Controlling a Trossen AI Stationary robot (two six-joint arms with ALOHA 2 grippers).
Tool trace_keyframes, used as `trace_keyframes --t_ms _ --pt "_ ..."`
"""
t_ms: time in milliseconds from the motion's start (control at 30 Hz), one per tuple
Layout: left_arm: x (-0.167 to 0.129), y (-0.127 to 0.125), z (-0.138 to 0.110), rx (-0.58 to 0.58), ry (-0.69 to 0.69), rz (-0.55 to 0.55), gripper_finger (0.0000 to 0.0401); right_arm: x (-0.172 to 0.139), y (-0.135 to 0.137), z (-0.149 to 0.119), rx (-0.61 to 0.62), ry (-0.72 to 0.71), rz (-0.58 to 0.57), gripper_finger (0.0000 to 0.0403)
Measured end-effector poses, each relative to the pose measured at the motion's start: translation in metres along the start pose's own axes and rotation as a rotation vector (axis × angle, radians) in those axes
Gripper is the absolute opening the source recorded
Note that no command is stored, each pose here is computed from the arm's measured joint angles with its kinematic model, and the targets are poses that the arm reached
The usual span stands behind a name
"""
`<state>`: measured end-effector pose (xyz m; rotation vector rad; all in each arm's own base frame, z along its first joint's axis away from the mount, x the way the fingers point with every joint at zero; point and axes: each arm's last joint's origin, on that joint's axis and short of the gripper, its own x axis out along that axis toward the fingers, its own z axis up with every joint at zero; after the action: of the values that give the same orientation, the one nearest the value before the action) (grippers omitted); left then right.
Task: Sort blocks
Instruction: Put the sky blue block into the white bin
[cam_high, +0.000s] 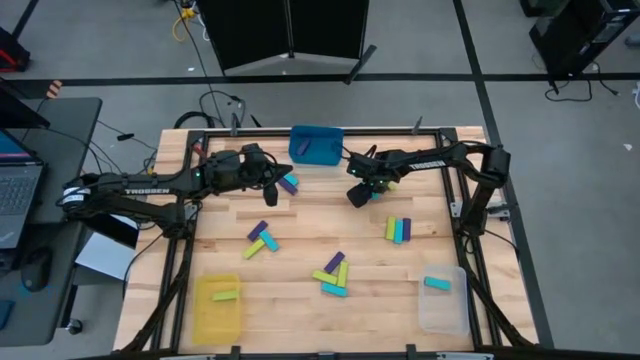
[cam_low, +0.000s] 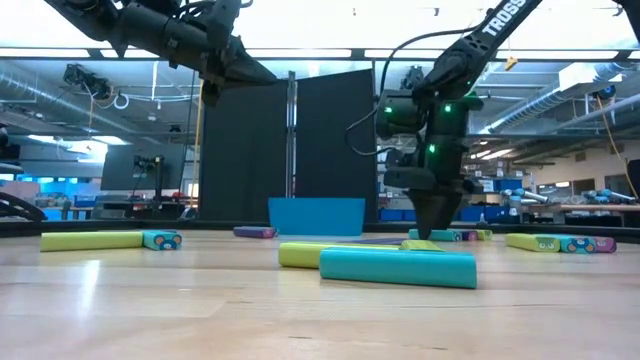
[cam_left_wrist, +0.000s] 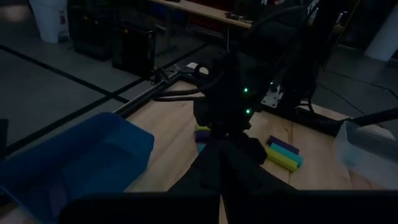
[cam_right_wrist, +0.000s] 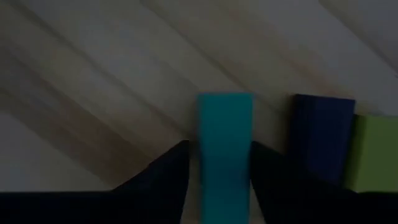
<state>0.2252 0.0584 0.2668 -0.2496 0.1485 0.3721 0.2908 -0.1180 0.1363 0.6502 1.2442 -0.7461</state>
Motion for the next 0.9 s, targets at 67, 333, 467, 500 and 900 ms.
trace_keyframes --t_ms 67,333,467,500,900 --pt "0.0 0.0 0.0 0.0 0.0 0.0 0.0004 0.0 0.0 0.0 -0.019 -0.001 0.007 0.0134" --pt "0.0 0.0 0.0 -0.033 0.0 0.001 0.0004 -0.032 -0.002 -0.002 -0.129 -0.015 0.155 0.0114" --pt "0.0 0.0 0.0 -0.036 0.0 0.001 0.0004 -0.075 0.004 -0.015 -0.196 -0.091 0.222 0.0114" --pt "0.0 0.0 0.0 -0.047 -0.001 0.001 0.0004 -0.087 0.006 -0.021 -0.213 -0.107 0.238 0.0114" --pt "0.0 -0.002 0.003 -0.043 -0.02 -0.05 0.0004 -0.194 0.046 -0.127 -0.395 -0.054 0.325 0.0114"
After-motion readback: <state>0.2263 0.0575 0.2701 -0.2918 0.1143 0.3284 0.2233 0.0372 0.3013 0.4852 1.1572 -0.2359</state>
